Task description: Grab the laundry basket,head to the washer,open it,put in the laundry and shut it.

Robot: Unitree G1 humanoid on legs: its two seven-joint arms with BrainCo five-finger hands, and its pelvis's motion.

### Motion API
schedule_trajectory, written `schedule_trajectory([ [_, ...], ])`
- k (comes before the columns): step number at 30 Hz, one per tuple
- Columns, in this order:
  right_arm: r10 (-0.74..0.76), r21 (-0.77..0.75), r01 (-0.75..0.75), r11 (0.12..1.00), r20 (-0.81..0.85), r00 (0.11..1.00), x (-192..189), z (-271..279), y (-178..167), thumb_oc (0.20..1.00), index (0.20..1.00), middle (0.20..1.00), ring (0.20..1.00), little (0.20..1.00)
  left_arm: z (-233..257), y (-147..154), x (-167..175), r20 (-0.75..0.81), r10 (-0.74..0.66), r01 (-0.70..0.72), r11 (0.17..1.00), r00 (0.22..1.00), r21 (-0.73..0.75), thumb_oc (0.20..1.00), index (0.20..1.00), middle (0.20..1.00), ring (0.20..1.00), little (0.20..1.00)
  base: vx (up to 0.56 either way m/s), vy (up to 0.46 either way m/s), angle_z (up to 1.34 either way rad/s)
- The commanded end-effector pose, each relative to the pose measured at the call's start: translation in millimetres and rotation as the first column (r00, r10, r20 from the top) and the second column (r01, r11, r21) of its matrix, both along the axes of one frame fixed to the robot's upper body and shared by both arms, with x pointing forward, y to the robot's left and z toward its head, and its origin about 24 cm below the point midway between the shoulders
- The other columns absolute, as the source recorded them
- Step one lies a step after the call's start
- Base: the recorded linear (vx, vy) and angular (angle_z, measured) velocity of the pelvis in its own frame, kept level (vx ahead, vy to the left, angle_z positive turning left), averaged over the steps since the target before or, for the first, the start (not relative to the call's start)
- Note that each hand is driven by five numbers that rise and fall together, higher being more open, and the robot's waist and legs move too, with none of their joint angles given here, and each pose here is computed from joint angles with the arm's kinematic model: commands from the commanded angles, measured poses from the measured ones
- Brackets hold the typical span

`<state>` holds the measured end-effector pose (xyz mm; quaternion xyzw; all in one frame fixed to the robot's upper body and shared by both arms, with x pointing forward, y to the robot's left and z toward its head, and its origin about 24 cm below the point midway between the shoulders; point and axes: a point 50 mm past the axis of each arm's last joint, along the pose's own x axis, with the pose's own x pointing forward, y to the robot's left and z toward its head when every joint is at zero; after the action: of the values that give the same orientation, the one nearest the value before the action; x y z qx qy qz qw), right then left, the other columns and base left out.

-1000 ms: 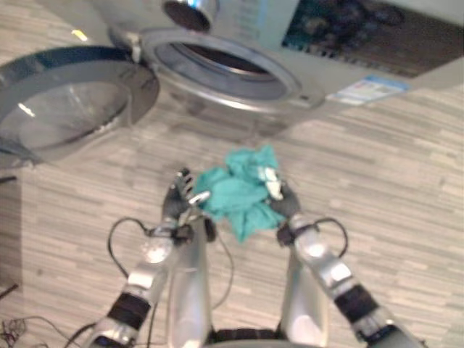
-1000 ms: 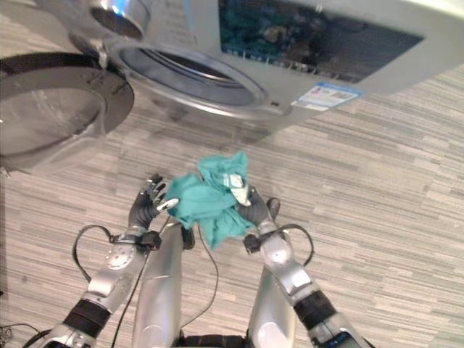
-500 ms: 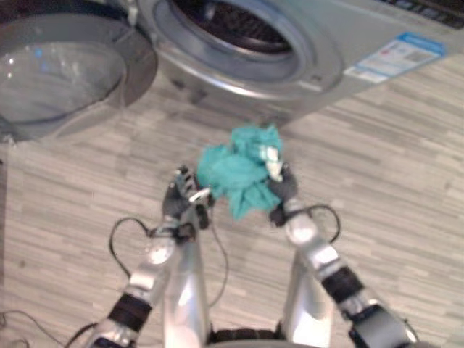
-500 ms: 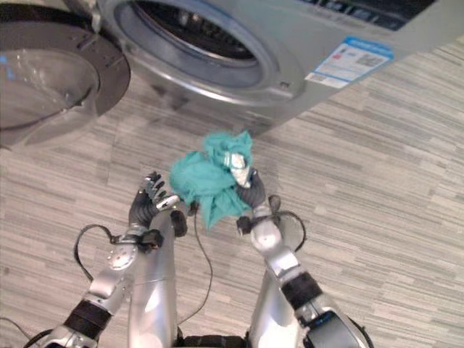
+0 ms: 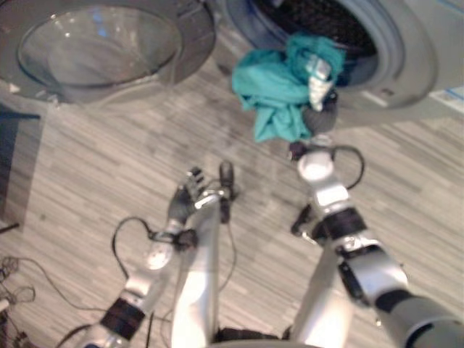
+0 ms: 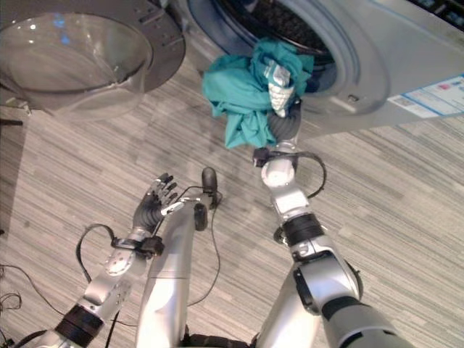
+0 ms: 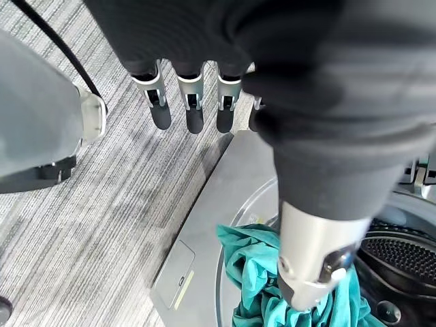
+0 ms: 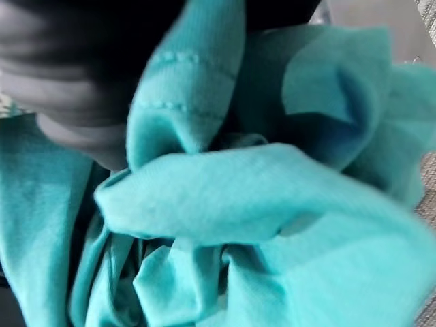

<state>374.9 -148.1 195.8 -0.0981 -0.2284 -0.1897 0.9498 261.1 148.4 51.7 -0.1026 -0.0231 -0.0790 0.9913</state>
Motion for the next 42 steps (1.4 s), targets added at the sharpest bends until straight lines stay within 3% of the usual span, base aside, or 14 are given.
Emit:
schedule_trajectory([
  [1, -0.045, -0.110, 0.058, 0.992, 0.116, 0.992, -2, 16, -10, 0.200, 0.200, 0.200, 0.200, 0.200, -7, -7, -11, 0.005, -0.070, 0.070, 0.998, 0.998, -0.002, 1.000, 1.000, 1.000, 1.000, 1.000, 0.03, -0.008, 0.20],
  [7, -0.239, -0.170, 0.286, 0.943, 0.253, 0.938, 7, 76, -41, 0.200, 0.200, 0.200, 0.200, 0.200, -5, -8, -12, 0.019, -0.109, 0.109, 0.994, 0.994, 0.017, 1.000, 1.000, 1.000, 1.000, 1.000, 0.03, -0.012, 0.19],
  [12, -0.390, -0.170, 0.459, 0.872, 0.326, 0.861, 1, 127, -91, 0.200, 0.200, 0.200, 0.200, 0.200, 2, -8, -13, 0.045, -0.140, 0.140, 0.990, 0.989, 0.020, 1.000, 1.000, 1.000, 1.000, 1.000, 0.04, -0.029, 0.20],
  [14, -0.496, -0.148, 0.573, 0.806, 0.358, 0.791, -12, 163, -127, 0.200, 0.200, 0.200, 0.200, 0.200, 2, -5, -14, 0.038, -0.144, 0.143, 0.990, 0.989, 0.019, 1.000, 1.000, 1.000, 1.000, 1.000, 0.03, -0.023, 0.24],
  [17, -0.576, -0.173, 0.648, 0.742, 0.330, 0.748, -22, 183, -154, 0.200, 0.200, 0.200, 0.200, 0.200, 3, -6, -15, 0.032, -0.157, 0.157, 0.988, 0.987, 0.017, 1.000, 1.000, 1.000, 1.000, 1.000, 0.03, -0.032, 0.12],
  [20, -0.622, -0.320, 0.716, 0.620, 0.356, 0.698, -33, 207, -167, 0.200, 0.200, 0.200, 0.200, 0.200, 8, -3, -15, 0.044, -0.167, 0.166, 0.986, 0.985, 0.032, 1.000, 1.000, 1.000, 1.000, 1.000, 0.03, -0.013, 0.17],
  [22, -0.601, -0.364, 0.719, 0.591, 0.396, 0.694, -37, 220, -163, 0.200, 0.200, 0.200, 0.200, 0.200, 7, -2, -17, 0.039, -0.161, 0.161, 0.987, 0.986, 0.014, 1.000, 1.000, 1.000, 1.000, 1.000, 0.04, 0.015, 0.09],
  [24, -0.558, -0.408, 0.678, 0.612, 0.384, 0.735, -36, 222, -159, 0.884, 0.884, 0.884, 0.884, 0.884, 7, 0, -17, 0.042, -0.156, 0.156, 0.988, 0.987, 0.008, 1.000, 1.000, 1.000, 1.000, 1.000, 0.01, -0.005, -0.02],
  [25, -0.537, -0.420, 0.653, 0.630, 0.372, 0.757, -34, 221, -157, 1.000, 1.000, 1.000, 1.000, 1.000, 8, 0, -17, 0.043, -0.158, 0.158, 0.987, 0.986, 0.005, 1.000, 1.000, 1.000, 1.000, 1.000, 0.02, -0.005, -0.03],
  [27, -0.471, -0.446, 0.579, 0.683, 0.337, 0.815, -28, 212, -151, 1.000, 1.000, 1.000, 1.000, 1.000, 7, 2, -19, 0.042, -0.159, 0.159, 0.987, 0.986, 0.005, 1.000, 1.000, 1.000, 1.000, 1.000, 0.00, 0.000, 0.00],
  [30, -0.444, -0.395, 0.561, 0.728, 0.352, 0.824, -26, 205, -145, 1.000, 1.000, 1.000, 1.000, 1.000, 6, 3, -21, 0.035, -0.149, 0.150, 0.989, 0.988, -0.009, 1.000, 1.000, 1.000, 1.000, 1.000, 0.00, 0.004, -0.01],
  [42, -0.345, -0.275, 0.581, 0.766, 0.588, 0.732, -46, 220, -110, 1.000, 1.000, 1.000, 1.000, 1.000, 3, 3, -19, 0.031, -0.153, 0.153, 0.988, 0.988, 0.007, 1.000, 1.000, 1.000, 1.000, 1.000, 0.00, 0.000, -0.01],
])
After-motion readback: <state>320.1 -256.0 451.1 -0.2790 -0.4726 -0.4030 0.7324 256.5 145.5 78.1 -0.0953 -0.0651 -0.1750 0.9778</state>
